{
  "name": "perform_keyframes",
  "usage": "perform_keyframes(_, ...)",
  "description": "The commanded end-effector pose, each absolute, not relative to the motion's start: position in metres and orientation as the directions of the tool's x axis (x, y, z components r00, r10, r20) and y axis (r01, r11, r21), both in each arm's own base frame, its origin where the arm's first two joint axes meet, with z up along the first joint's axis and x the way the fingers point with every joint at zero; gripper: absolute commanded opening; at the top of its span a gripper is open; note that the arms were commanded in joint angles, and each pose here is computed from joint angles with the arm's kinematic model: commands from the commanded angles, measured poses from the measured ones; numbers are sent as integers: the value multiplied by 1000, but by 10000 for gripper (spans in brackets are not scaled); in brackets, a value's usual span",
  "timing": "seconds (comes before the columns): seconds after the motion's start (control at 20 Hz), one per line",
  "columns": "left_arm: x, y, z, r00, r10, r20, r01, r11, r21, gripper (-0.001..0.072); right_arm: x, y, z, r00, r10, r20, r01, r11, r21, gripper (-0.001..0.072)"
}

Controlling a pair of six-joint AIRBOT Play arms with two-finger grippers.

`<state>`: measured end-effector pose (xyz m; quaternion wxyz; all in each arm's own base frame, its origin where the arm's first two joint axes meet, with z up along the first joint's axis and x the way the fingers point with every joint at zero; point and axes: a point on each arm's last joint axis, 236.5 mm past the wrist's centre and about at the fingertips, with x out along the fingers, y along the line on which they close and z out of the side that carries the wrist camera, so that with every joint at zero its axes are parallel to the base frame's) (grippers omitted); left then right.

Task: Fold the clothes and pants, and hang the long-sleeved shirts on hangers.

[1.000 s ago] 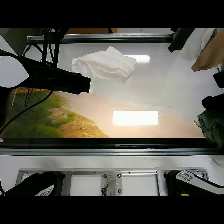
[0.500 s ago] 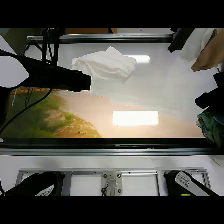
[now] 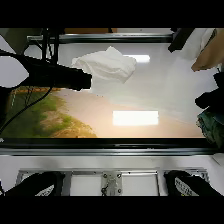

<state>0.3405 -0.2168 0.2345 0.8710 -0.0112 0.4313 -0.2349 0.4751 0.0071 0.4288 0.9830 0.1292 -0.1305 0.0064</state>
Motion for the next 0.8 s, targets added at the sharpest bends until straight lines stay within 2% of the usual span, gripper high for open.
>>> perform_keyframes(0.0, 340, -217, 235, 518, -420, -745, 402, 889, -221, 16, 479, 110, 354, 975, 189, 115, -213, 942, 258, 492)
perform_keyframes(0.1, 340, -217, 235, 518, -420, -746, 402, 889, -221, 16, 474, 144, 326, 964, 259, 60, -265, 911, 317, 492)
perform_keyframes(0.25, 340, -217, 235, 518, -420, -746, 402, 889, -221, 16, 463, 179, 293, 947, 321, -20, -298, 900, 319, 492)
perform_keyframes(0.3, 340, -217, 235, 518, -420, -746, 402, 889, -221, 16, 458, 191, 281, 939, 339, -54, -311, 907, 284, 492)
perform_keyframes(0.4, 340, -217, 235, 517, -420, -746, 402, 888, -221, 16, 441, 219, 262, 918, 378, -123, -371, 926, 72, 491)
perform_keyframes(0.45, 341, -217, 235, 518, -420, -745, 403, 888, -221, 16, 432, 232, 250, 906, 386, -174, -403, 912, -74, 490)
perform_keyframes(0.55, 340, -217, 235, 518, -420, -746, 403, 888, -221, 16, 408, 248, 210, 861, 376, -343, -483, 816, -317, 491)
perform_keyframes(0.6, 341, -217, 235, 518, -420, -746, 403, 888, -221, 16, 393, 252, 182, 812, 364, -456, -549, 743, -383, 491)
perform_keyframes(0.65, 341, -217, 234, 517, -420, -746, 403, 888, -221, 16, 372, 254, 150, 729, 356, -585, -633, 676, -377, 491)
perform_keyframes(0.75, 341, -217, 234, 517, -420, -746, 402, 888, -221, 16, 324, 259, 104, 509, 383, -771, -786, 572, -235, 490)
